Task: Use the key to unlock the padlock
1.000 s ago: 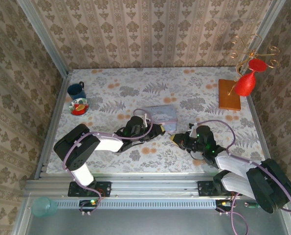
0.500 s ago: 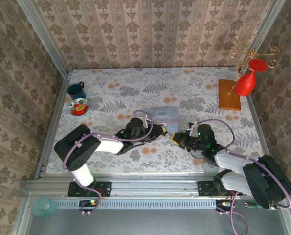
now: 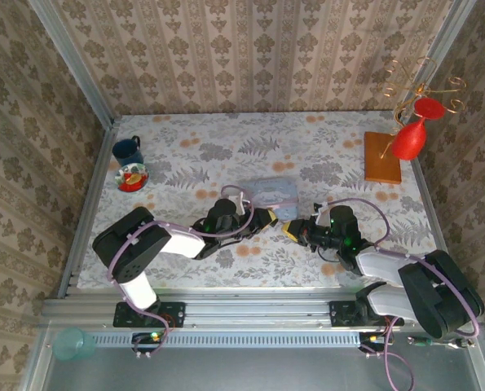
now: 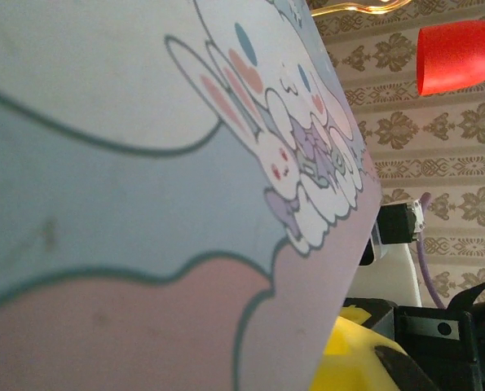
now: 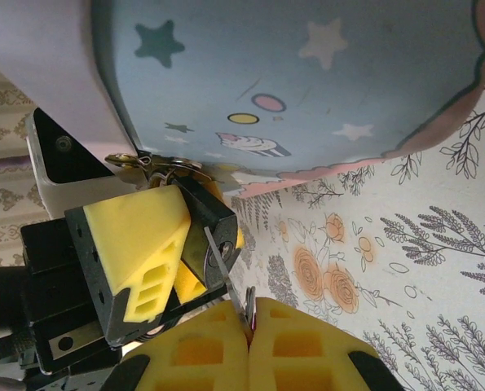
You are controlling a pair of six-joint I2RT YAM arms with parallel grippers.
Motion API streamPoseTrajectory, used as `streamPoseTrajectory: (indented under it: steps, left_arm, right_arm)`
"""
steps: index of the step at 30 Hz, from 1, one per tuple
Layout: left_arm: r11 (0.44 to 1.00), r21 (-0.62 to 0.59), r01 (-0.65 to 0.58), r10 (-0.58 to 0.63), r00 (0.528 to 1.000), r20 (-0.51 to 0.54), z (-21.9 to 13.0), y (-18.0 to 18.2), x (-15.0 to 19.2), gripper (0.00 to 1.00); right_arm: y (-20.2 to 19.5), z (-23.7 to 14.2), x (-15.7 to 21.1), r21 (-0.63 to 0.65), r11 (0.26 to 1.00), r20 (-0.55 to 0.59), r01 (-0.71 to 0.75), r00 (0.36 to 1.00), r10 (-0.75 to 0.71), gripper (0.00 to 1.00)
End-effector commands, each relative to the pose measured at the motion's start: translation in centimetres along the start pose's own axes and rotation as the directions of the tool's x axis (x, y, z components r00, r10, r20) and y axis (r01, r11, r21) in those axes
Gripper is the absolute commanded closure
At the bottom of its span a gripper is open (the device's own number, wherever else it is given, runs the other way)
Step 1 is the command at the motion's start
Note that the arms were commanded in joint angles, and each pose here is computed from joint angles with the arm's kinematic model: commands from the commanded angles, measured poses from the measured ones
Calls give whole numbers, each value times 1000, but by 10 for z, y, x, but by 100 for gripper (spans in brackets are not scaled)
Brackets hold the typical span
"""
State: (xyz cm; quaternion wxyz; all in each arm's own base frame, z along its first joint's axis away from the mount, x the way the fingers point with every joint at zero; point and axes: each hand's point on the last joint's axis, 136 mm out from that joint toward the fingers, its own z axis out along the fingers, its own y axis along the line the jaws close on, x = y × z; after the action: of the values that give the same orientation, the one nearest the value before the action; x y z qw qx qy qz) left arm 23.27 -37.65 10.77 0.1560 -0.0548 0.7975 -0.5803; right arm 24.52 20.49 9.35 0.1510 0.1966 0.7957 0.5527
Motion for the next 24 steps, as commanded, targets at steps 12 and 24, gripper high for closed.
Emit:
streamPoseTrajectory:
  steps: [12, 24]
  left_arm:
    - [987, 155, -43, 30, 996, 83, -8, -35, -18, 92]
    - [984, 173, -33, 19, 996, 83, -8, -33, -17, 92]
  right_arm:
    - [4, 2, 6, -23, 998, -54, -63, 997, 62, 100]
    - [14, 3, 4, -54, 996, -63, -67, 996, 64, 100]
